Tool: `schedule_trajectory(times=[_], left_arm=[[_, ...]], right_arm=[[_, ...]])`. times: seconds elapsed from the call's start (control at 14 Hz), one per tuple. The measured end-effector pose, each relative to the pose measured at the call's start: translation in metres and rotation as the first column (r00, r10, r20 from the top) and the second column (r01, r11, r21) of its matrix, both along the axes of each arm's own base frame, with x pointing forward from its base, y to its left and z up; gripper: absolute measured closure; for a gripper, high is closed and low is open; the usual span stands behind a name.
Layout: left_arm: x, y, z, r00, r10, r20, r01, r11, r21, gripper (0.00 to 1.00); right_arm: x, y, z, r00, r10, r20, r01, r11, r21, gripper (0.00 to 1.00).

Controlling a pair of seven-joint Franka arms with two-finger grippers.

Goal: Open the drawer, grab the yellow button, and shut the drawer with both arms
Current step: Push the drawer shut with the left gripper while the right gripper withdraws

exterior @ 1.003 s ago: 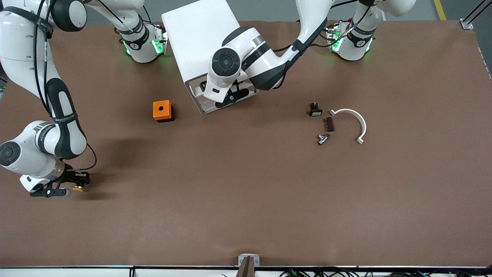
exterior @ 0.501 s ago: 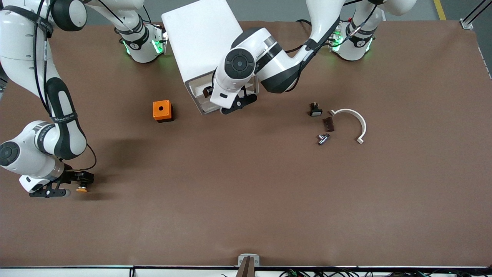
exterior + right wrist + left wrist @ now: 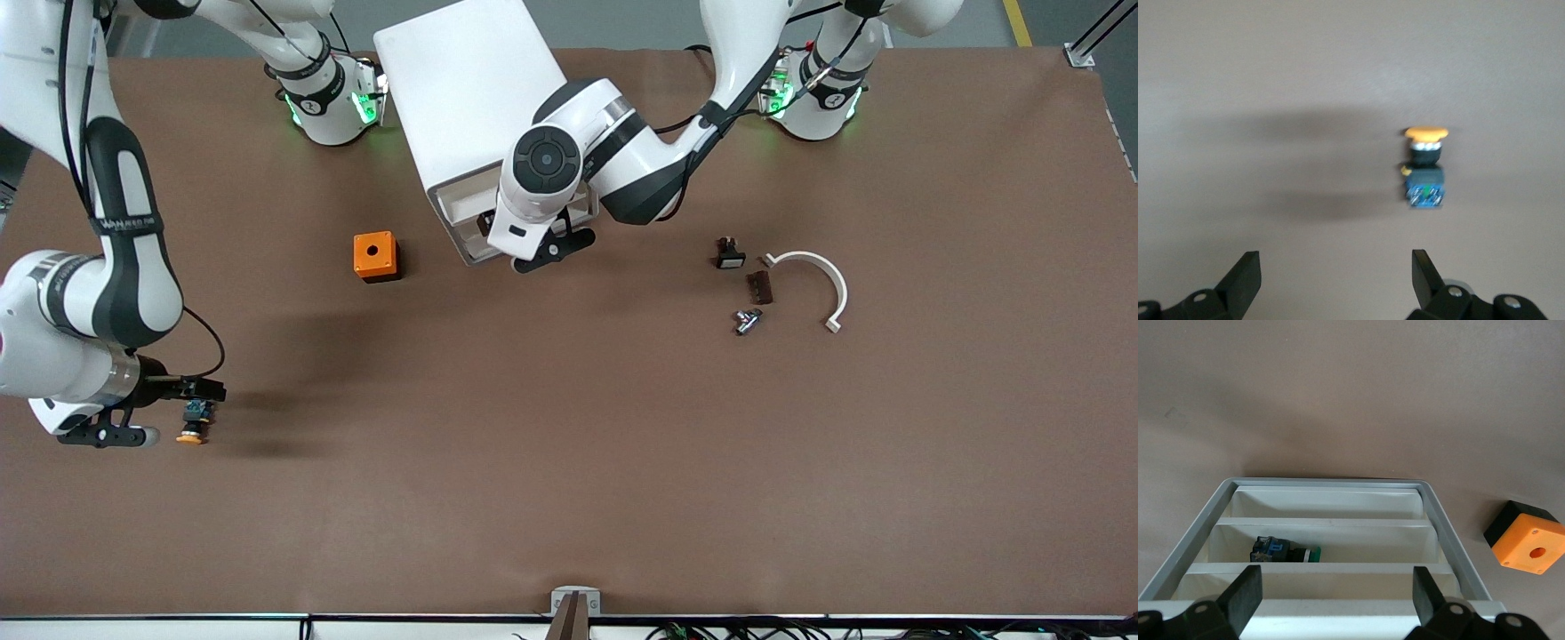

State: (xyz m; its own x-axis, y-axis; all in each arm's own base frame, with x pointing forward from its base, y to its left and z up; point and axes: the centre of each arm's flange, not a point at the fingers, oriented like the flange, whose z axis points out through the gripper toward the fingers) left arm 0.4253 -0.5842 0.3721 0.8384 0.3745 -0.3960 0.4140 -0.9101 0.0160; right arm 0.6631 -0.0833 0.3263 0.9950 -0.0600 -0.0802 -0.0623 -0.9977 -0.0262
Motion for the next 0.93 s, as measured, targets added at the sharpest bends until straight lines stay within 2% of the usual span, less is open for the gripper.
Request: schedule_trajectory(times=[0.21, 0.57, 0.93], left_arm=[[-0.006, -0.005, -0.004, 1.000, -0.010, -0.004, 0.010, 1.000, 0.003, 0.00], [-0.017, -0.013, -0.004, 1.000, -0.019, -0.017, 0.019, 1.000, -0.007, 0.00], [-0.021, -0.016, -0.008, 0.998, 0.000, -0.070, -0.002, 0.999, -0.032, 0.00]], right_arm=[[-0.015, 0.013, 0.062, 1.000, -0.013, -0.022, 0.013, 1.000, 0.019, 0.00], [-0.051, 0.010, 0.159, 1.000, -0.014, -0.013, 0.014, 0.999, 0.041, 0.00], [-0.072, 0.007, 0.218, 1.000, 0.002, -0.011, -0.002, 1.000, -0.002, 0.00]])
